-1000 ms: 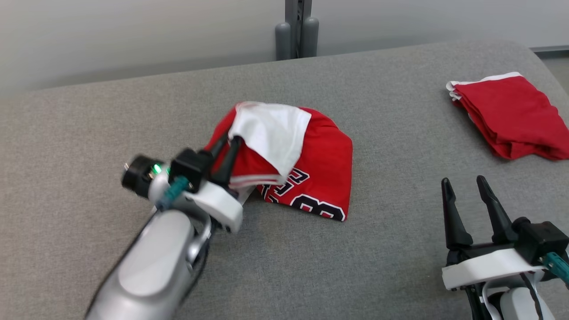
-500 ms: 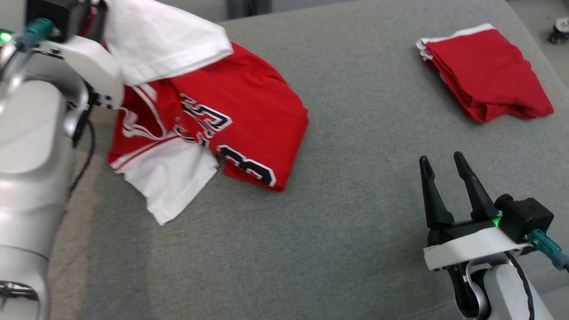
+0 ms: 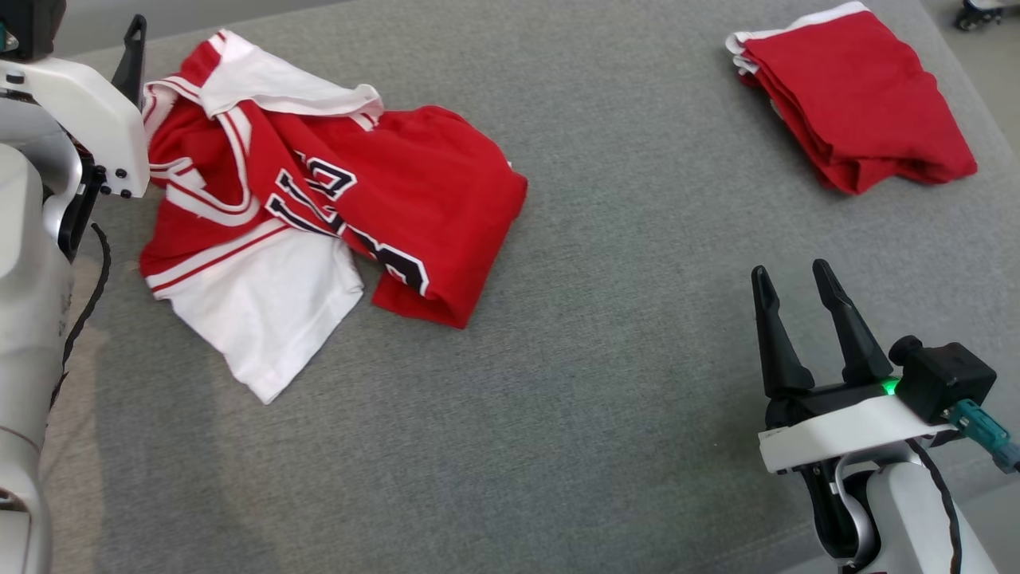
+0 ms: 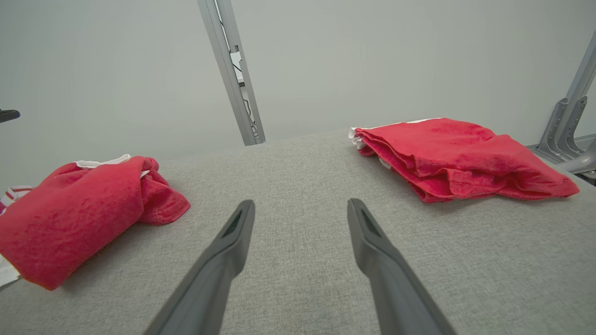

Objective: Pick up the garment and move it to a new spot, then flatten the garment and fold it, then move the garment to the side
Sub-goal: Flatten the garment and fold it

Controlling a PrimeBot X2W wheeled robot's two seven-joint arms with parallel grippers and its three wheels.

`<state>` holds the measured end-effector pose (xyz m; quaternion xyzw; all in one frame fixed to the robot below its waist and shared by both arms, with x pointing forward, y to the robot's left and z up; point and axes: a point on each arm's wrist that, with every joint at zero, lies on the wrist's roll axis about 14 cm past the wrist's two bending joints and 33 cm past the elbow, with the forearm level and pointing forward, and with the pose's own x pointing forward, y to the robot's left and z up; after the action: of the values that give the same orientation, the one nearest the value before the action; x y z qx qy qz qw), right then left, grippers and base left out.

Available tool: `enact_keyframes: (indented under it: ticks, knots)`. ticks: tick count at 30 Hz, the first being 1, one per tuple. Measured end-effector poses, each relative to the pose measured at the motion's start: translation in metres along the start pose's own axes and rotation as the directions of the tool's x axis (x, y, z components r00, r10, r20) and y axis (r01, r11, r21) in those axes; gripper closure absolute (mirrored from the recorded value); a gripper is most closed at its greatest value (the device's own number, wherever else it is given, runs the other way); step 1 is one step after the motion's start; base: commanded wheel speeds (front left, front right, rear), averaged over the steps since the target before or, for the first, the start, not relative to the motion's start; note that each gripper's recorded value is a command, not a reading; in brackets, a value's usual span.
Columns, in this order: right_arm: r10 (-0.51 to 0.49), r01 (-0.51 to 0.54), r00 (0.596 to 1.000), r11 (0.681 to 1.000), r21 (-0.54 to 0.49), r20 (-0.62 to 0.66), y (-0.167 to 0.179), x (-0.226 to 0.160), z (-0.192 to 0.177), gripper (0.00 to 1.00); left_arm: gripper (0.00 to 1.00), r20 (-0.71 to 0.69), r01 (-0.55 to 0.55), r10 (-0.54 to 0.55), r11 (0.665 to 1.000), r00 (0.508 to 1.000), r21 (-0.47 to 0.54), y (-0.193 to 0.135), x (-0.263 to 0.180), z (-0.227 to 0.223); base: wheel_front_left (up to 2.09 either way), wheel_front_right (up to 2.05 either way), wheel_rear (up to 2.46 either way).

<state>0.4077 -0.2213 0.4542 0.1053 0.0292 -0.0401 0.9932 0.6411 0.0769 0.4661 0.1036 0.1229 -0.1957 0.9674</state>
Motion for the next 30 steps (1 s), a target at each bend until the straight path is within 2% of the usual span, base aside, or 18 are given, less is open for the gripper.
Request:
enact_keyframes:
  ticks: [5, 11, 13, 23, 30]
  knots:
    - [0.041, -0.041, 0.999, 0.999, 0.002, 0.020, 0.014, 0.005, 0.006, 0.00, 0.00, 0.037, 0.002, -0.001, 1.000, 0.999, -0.018, -0.002, -0.018, 0.011, 0.00, 0.00, 0.00]
    - [0.095, -0.094, 0.994, 0.996, -0.005, 0.047, 0.033, 0.005, 0.014, 0.00, 0.00, -0.010, 0.022, -0.022, 0.999, 1.000, -0.042, -0.018, -0.055, -0.011, 0.00, 0.00, 0.00]
    - [0.107, -0.106, 0.993, 0.994, -0.006, 0.056, 0.037, 0.003, 0.018, 0.00, 0.00, -0.015, 0.025, -0.026, 0.996, 1.000, -0.084, -0.026, -0.069, -0.016, 0.00, 0.00, 0.00]
    - [0.161, -0.161, 0.984, 0.987, -0.005, 0.080, 0.057, -0.005, 0.026, 0.00, 0.00, -0.117, 0.007, -0.033, 0.976, 0.993, -0.216, -0.054, -0.130, -0.081, 0.00, 0.00, 0.00]
    - [0.162, -0.162, 0.983, 0.987, -0.011, 0.083, 0.057, -0.008, 0.027, 0.00, 0.00, -0.194, -0.011, -0.051, 0.951, 0.980, -0.309, -0.086, -0.150, -0.117, 0.00, 0.00, 0.00]
